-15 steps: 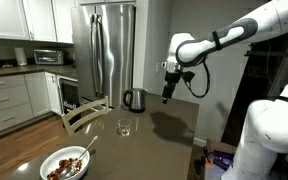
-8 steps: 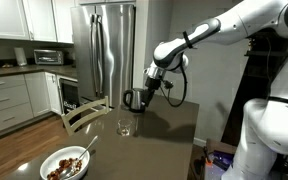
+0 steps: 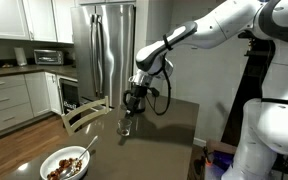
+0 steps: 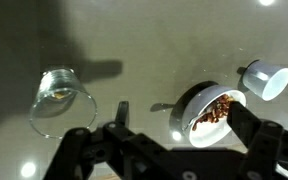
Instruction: Scoop a spoonful of things from the bowl and put them in the glass
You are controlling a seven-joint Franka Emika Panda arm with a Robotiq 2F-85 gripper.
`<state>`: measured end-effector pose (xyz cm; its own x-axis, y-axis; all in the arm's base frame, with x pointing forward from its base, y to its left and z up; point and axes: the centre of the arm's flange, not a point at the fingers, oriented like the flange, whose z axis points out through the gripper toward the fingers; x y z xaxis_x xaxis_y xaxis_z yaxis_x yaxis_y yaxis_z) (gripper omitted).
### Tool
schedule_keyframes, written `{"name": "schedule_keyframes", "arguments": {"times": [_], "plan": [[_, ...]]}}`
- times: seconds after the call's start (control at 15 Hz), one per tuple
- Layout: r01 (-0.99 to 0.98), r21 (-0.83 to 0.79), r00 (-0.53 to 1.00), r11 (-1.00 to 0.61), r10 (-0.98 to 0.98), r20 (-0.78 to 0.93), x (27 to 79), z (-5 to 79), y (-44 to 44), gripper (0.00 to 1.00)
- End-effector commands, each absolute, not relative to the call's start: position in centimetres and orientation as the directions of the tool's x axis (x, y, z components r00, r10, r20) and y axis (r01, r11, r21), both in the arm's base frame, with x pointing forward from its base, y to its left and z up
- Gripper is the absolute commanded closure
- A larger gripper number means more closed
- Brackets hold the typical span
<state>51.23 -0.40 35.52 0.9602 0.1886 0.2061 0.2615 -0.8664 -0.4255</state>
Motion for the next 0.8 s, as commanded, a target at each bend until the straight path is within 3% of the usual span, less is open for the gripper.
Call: {"name": "schedule_keyframes", "arguments": {"times": [0.0, 0.73], "plan": [[0.309, -0.482, 0.949, -0.820, 0.237, 0.206, 53.9, 34.1, 2.0, 0.00], [0.390, -0.525, 0.917, -0.756, 0.373, 0.144, 58.0, 30.9, 6.5, 0.00]]}}
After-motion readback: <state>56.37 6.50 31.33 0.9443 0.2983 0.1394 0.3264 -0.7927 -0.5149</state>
